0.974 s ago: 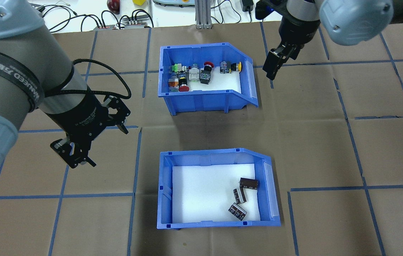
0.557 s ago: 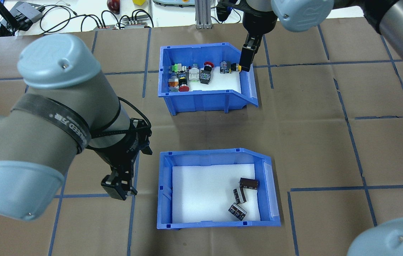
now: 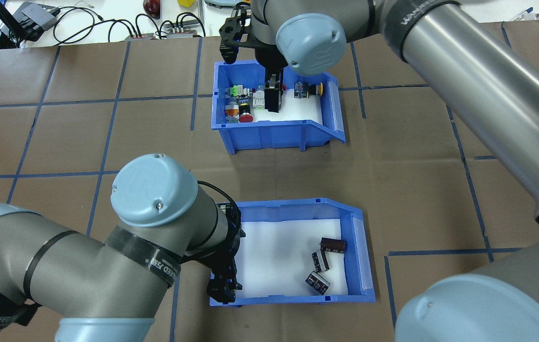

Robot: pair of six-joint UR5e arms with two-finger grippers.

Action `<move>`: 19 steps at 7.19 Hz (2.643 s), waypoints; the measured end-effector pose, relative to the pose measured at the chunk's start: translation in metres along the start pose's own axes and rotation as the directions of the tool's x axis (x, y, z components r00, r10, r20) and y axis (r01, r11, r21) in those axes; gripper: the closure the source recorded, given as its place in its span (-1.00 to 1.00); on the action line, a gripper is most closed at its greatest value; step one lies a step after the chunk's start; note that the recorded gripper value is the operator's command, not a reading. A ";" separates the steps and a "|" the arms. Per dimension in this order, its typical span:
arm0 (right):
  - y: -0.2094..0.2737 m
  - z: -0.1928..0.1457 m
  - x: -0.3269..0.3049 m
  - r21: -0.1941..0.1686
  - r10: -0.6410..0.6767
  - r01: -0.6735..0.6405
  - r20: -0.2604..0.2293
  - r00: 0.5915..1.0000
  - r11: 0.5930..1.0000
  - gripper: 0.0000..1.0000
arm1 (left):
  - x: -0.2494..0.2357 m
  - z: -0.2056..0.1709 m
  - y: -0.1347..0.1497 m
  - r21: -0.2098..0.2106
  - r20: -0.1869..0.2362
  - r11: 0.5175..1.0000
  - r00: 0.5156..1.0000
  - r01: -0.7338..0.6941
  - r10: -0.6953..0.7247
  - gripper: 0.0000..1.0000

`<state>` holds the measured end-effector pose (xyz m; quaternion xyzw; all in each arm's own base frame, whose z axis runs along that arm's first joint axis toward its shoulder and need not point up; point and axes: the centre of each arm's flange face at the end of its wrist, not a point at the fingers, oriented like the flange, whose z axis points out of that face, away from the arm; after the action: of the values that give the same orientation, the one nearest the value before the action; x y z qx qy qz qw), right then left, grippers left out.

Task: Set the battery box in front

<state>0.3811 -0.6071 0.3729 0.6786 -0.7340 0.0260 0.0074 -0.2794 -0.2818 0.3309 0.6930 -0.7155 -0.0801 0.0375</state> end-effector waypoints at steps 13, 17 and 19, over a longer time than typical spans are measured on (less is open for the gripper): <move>-0.020 0.097 -0.008 -0.041 -0.141 0.139 -0.053 0.989 0.989 0.85 | -0.043 0.091 0.014 -0.120 0.028 0.992 0.999 0.033 -0.030 0.66; 0.046 0.058 0.021 -0.048 -0.061 0.058 -0.075 0.995 0.997 0.87 | -0.046 0.079 0.017 -0.120 -0.047 0.993 0.999 -0.006 0.001 1.00; 0.122 0.047 0.044 -0.084 -0.031 0.024 -0.081 0.996 0.996 0.87 | -0.040 0.061 0.009 -0.071 -0.114 0.995 0.992 -0.064 0.055 1.00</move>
<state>0.2574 -0.6442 0.3245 0.6861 -0.7241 0.0233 0.0665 -0.2967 -0.2378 0.2746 0.6728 -0.7292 -0.0667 0.1056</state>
